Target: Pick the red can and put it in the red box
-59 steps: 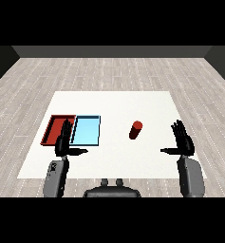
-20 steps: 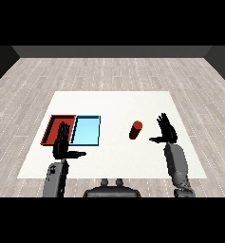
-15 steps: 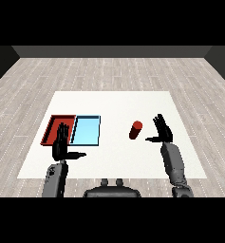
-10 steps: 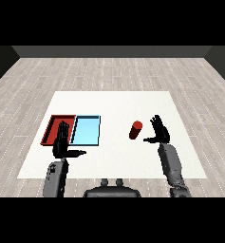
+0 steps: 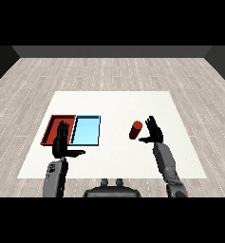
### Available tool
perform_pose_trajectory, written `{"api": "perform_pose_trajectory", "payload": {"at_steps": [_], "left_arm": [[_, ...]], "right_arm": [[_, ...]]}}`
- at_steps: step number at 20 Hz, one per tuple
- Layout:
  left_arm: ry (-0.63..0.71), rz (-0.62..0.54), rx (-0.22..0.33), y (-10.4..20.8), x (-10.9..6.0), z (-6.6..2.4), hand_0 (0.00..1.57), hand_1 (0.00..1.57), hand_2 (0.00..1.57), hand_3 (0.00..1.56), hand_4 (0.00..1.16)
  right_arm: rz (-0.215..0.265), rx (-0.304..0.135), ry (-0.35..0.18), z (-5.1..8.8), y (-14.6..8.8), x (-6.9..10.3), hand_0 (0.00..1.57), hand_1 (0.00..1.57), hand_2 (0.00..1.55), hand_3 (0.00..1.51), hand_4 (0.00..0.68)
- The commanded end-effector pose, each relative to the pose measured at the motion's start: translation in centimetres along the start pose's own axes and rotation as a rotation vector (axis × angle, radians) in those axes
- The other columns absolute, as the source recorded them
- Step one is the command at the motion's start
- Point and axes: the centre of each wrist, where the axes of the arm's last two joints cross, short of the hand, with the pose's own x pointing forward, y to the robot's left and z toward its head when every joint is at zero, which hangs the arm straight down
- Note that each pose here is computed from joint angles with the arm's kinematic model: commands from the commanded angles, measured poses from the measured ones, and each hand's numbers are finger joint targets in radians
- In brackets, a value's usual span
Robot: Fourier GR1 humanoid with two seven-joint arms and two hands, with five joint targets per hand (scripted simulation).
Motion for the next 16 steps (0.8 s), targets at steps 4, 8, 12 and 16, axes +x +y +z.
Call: {"api": "perform_pose_trajectory", "payload": {"at_steps": [4,8,12,16], "left_arm": [[-0.015,0.000,-0.012,-0.2,0.3,0.50,0.00,0.00,0.00,0.00,0.00],[-0.009,0.030,-0.019,-0.7,0.2,0.15,0.00,0.00,0.00,0.00,0.00],[-0.015,0.026,-0.006,-1.6,0.4,-1.07,0.00,0.00,0.00,0.00,0.00],[-0.020,0.035,-0.007,0.2,-0.4,-0.22,0.00,0.00,0.00,0.00,0.00]], "right_arm": [[-0.034,-0.005,0.011,-0.9,0.8,0.0,0.00,0.00,0.00,0.00,0.000],[-0.044,0.021,0.040,-0.9,2.3,-0.9,0.00,0.00,0.00,0.00,0.000],[-0.029,0.033,0.043,-2.2,3.0,-0.7,0.00,0.00,0.00,0.00,0.000],[-0.020,-0.029,0.063,-2.3,3.5,-0.7,0.00,0.00,0.00,0.00,0.000]]}}
